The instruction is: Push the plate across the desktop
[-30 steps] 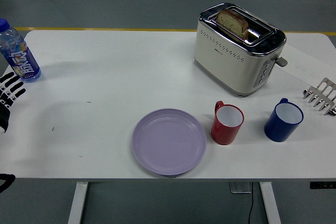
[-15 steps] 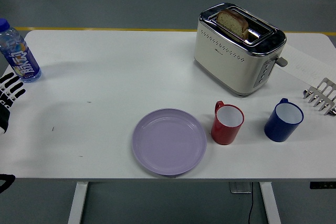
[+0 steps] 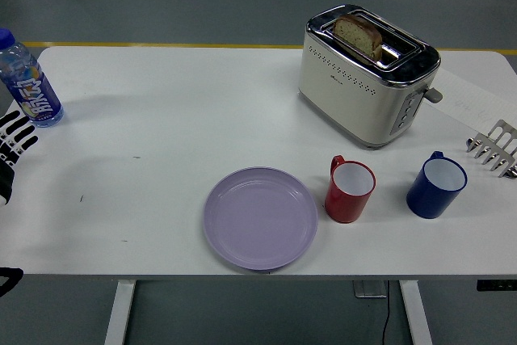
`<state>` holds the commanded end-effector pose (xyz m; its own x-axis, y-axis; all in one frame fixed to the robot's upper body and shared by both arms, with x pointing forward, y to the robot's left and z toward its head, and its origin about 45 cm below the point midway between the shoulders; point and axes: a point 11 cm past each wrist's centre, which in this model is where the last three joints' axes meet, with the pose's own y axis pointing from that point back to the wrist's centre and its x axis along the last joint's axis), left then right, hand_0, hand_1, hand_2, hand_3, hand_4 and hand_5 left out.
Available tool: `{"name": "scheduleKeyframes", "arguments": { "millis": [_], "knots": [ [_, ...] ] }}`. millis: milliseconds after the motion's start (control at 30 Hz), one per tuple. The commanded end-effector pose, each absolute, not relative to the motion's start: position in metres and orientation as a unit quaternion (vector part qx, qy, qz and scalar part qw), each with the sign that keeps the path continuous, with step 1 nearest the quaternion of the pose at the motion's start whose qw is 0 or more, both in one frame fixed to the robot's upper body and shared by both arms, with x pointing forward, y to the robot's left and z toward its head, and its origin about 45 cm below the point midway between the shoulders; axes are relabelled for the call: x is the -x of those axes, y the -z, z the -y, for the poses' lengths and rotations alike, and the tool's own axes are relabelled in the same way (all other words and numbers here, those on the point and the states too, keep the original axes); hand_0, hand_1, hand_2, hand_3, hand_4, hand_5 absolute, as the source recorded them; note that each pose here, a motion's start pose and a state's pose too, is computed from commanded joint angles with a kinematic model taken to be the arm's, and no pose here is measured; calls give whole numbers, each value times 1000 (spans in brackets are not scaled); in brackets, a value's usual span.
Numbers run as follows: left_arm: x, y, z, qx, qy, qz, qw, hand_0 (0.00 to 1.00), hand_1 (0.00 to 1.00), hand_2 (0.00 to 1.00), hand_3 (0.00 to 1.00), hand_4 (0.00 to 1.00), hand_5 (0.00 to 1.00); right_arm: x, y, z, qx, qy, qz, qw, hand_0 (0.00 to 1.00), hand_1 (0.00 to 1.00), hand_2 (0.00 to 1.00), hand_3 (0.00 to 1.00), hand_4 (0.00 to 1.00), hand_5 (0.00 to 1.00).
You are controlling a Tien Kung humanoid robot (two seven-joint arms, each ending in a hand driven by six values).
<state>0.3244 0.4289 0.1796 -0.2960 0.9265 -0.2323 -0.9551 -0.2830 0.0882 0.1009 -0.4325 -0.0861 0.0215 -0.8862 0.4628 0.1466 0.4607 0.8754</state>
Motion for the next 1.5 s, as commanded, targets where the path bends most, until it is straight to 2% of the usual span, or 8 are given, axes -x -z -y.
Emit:
{"name": "scheduleKeyframes", "arguments": {
  "millis": [1500],
  "knots": [
    [-326, -176, -424, 63, -795, -109, 593, 708, 736, 719, 643, 516, 998, -102, 86, 432, -325, 405, 571, 636, 561, 549, 677, 595, 300, 295]
  ]
}}
